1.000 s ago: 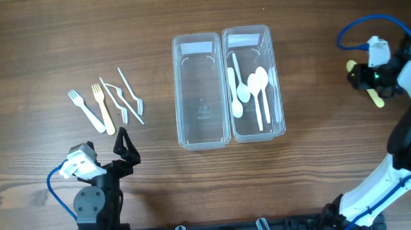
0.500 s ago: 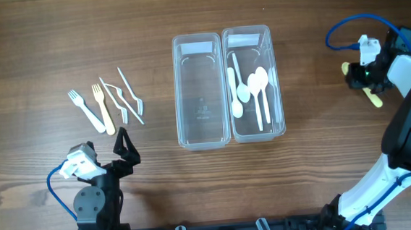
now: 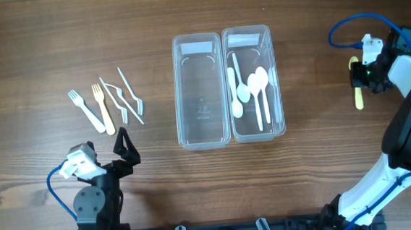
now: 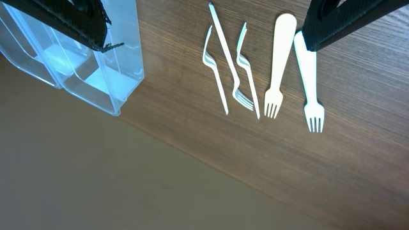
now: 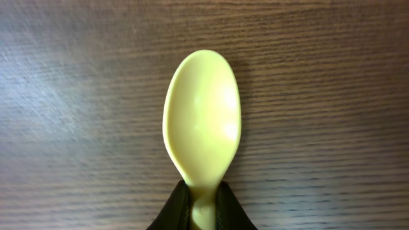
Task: Pack container
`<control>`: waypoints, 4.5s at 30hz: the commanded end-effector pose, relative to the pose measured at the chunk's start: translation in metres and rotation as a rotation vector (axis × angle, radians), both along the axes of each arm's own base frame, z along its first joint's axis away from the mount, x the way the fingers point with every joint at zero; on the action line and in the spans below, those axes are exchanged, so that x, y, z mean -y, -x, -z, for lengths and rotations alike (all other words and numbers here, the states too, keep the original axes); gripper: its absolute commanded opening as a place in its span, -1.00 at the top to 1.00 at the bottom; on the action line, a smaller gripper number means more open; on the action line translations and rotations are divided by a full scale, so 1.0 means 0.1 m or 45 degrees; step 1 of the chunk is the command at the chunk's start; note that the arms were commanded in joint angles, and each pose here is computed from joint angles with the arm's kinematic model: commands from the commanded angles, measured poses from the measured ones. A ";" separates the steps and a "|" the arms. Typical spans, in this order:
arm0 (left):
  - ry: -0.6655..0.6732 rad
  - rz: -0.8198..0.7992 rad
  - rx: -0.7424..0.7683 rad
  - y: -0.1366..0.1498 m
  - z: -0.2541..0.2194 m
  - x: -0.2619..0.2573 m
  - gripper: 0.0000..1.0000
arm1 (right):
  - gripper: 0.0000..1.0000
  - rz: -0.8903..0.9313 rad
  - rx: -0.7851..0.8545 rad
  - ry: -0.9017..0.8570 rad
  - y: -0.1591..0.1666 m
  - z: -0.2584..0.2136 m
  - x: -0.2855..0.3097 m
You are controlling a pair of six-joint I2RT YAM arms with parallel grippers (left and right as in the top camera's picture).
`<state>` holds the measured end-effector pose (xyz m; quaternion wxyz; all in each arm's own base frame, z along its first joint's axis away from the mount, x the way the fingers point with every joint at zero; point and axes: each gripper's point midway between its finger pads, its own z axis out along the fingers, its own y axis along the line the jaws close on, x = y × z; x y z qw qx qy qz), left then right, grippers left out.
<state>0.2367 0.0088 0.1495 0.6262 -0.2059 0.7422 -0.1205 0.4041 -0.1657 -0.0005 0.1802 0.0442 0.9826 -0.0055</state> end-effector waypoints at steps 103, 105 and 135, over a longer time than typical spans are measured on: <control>0.037 0.358 0.083 0.04 -0.37 0.48 -0.99 | -1.00 -0.098 0.230 0.282 0.11 -1.73 -1.16; 0.030 0.295 0.023 0.05 -0.53 0.39 -0.99 | -0.99 -0.098 0.230 0.281 0.11 -1.73 -1.16; -0.009 0.041 -1.442 -1.13 0.24 0.03 0.10 | -1.00 -0.098 0.230 0.281 0.11 -1.73 -1.16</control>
